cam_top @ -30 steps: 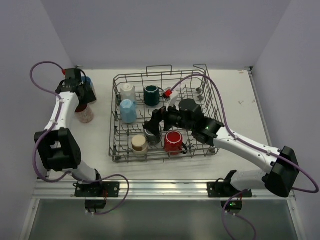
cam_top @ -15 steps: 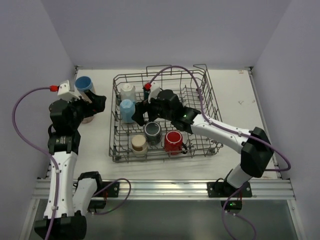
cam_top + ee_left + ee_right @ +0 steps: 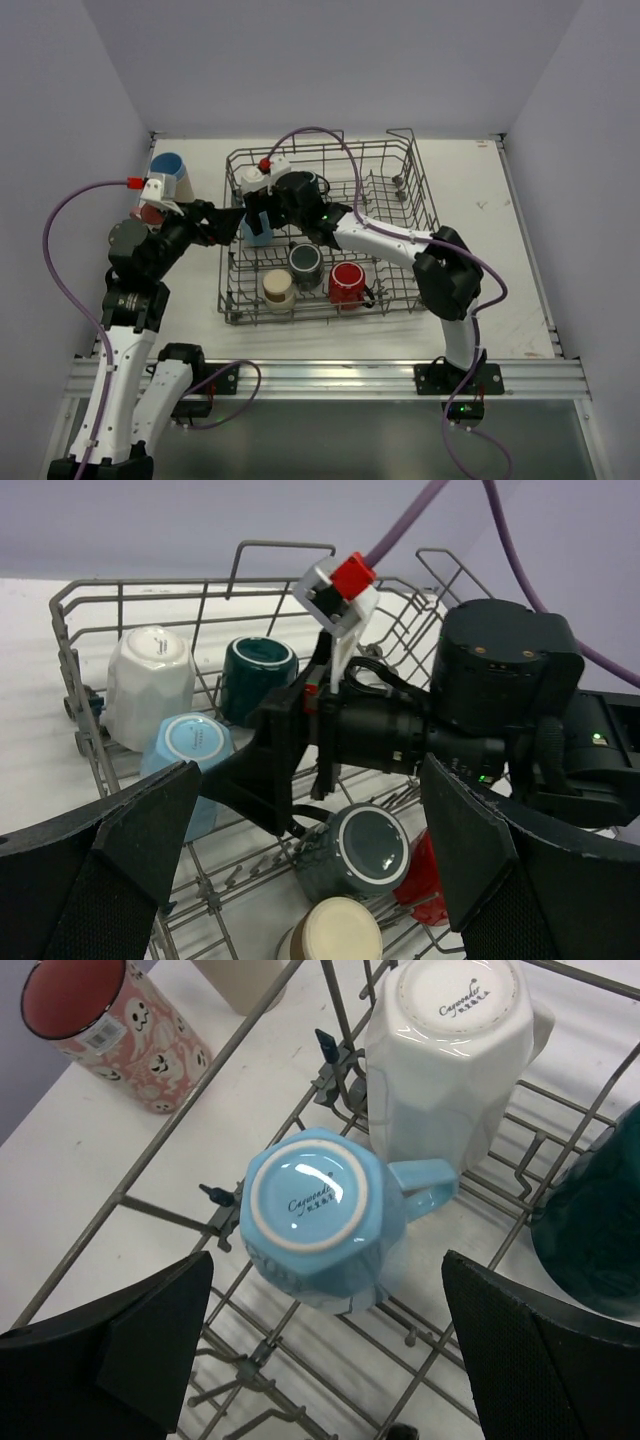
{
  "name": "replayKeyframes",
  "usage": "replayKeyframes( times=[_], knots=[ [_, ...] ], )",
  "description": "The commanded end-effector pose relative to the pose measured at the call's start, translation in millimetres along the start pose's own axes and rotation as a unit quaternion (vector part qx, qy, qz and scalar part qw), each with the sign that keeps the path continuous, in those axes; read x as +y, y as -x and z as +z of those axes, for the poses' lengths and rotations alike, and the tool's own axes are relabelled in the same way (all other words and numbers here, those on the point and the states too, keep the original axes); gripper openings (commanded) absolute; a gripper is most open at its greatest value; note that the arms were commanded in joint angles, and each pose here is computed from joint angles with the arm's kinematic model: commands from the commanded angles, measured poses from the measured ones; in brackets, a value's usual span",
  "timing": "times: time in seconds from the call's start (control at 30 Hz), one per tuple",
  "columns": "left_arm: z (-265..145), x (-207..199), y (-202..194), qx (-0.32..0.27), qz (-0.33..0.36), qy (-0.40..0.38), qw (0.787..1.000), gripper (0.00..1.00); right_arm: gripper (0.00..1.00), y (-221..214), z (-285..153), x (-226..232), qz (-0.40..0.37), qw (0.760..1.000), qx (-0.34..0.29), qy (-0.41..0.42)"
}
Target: Unload the cups from the dish rack
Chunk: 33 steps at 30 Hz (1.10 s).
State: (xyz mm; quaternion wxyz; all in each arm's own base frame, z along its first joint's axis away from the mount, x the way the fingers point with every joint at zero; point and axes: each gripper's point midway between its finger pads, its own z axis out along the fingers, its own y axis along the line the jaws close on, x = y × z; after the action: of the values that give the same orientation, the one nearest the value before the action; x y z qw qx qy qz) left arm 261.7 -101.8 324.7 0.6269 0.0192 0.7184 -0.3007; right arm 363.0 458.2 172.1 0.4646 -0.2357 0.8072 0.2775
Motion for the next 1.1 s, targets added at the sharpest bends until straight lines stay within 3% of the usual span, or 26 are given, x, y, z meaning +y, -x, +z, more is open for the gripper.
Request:
replayKeyframes(
  times=[0.0, 0.27, 0.53, 0.67, 0.7, 0.73, 0.93, 1.07],
  knots=[
    [-2.3, -18.1, 22.7, -0.031, 0.039, -0.025, 0.998, 1.00, 0.99, 31.7, 10.6, 8.6, 0.005, 0.999, -0.045, -0.001],
    [1.5, -0.6, 12.2, -0.029, 0.049, 0.012, 0.998, 1.00, 0.99, 16.7, 43.3, 4.8, 0.007, 0.999, -0.028, -0.022],
    [1.4, 2.8, 7.8, -0.021, 0.056, 0.020, 0.998, 1.00, 0.98, 19.2, 57.4, -6.5, 0.023, 0.997, -0.056, -0.056],
    [1.0, 3.5, 9.2, -0.022, 0.057, 0.024, 0.998, 1.00, 0.74, 23.7, 50.0, -6.5, 0.026, 0.995, -0.074, -0.054],
    [1.6, 3.9, 8.6, -0.021, 0.055, 0.024, 0.998, 1.00, 0.59, 32.0, 47.3, -3.2, 0.031, 0.994, -0.090, -0.046],
    [1.7, 4.3, 7.6, -0.019, 0.054, 0.025, 0.998, 1.00, 0.54, 35.3, 44.4, -1.5, 0.033, 0.994, -0.097, -0.042],
    [2.7, 5.6, 8.6, -0.021, 0.053, 0.028, 0.998, 1.00, 0.33, 83.5, 14.5, 12.1, 0.055, 0.985, -0.163, -0.022],
    [3.8, 6.5, 8.7, -0.022, 0.047, 0.030, 0.998, 1.00, 0.29, 114.2, -13.4, 17.9, 0.078, 0.975, -0.206, -0.009]
  ],
)
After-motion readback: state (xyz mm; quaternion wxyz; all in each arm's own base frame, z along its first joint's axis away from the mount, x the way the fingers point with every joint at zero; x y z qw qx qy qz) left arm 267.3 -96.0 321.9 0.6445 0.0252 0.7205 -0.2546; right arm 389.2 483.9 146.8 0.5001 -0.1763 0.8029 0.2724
